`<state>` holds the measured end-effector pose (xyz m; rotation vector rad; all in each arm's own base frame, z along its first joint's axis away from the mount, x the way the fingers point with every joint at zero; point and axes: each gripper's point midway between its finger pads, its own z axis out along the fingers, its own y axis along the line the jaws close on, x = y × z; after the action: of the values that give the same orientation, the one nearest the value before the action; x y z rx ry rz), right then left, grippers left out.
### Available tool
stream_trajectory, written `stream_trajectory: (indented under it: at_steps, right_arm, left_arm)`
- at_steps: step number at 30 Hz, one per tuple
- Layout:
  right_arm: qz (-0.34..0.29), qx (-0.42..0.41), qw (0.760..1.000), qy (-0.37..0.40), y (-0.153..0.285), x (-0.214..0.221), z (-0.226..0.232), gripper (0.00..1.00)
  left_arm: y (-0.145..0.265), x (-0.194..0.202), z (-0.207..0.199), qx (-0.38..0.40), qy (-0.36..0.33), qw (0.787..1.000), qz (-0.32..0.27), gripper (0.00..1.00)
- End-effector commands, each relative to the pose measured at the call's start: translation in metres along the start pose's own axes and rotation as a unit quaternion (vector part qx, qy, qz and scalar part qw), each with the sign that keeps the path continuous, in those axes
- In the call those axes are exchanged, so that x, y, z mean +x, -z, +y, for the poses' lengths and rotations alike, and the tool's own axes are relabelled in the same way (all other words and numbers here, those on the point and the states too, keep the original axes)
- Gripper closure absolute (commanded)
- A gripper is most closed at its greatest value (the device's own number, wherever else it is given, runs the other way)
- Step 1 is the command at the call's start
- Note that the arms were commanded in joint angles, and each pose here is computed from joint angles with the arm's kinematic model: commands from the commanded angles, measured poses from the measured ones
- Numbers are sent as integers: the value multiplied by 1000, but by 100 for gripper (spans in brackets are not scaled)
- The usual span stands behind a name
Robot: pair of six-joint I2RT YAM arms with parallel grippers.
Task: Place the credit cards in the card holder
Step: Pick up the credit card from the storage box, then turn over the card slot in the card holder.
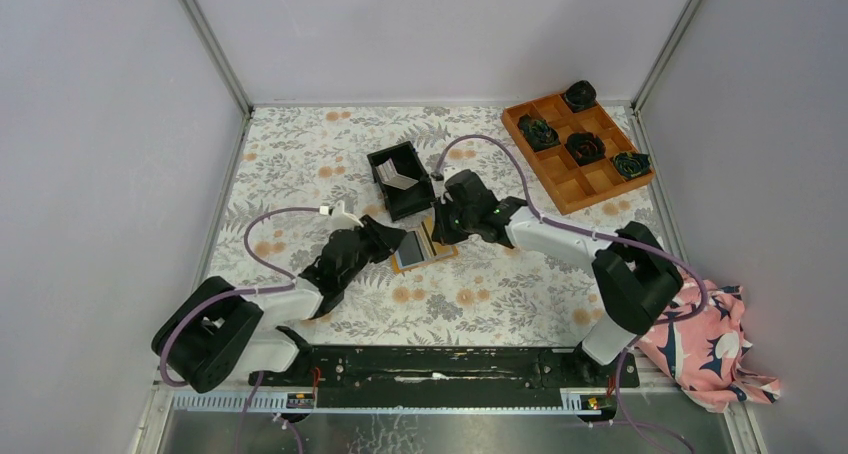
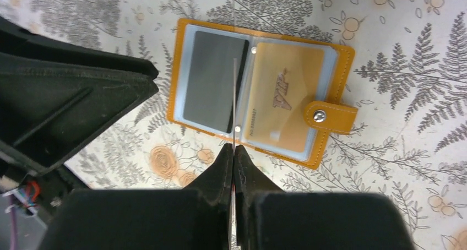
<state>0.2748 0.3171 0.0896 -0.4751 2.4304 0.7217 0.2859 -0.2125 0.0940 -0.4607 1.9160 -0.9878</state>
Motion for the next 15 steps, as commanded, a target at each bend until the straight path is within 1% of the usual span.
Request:
stream_trajectory:
  at_steps: [1,7,15]
  right_arm:
    - [12,75,996,39,-4,-8,-14,100]
    - [48,122,990,54,-10,2,-29,100]
    - [60,178,979,75,-10,3,-47,100]
  left_arm:
    - [-4,11,27,-74,-65,995,20,68]
    - [-11,30,39,-107,-88,989,54,71]
    - [-20,45,49,-134,-109,982,79,72]
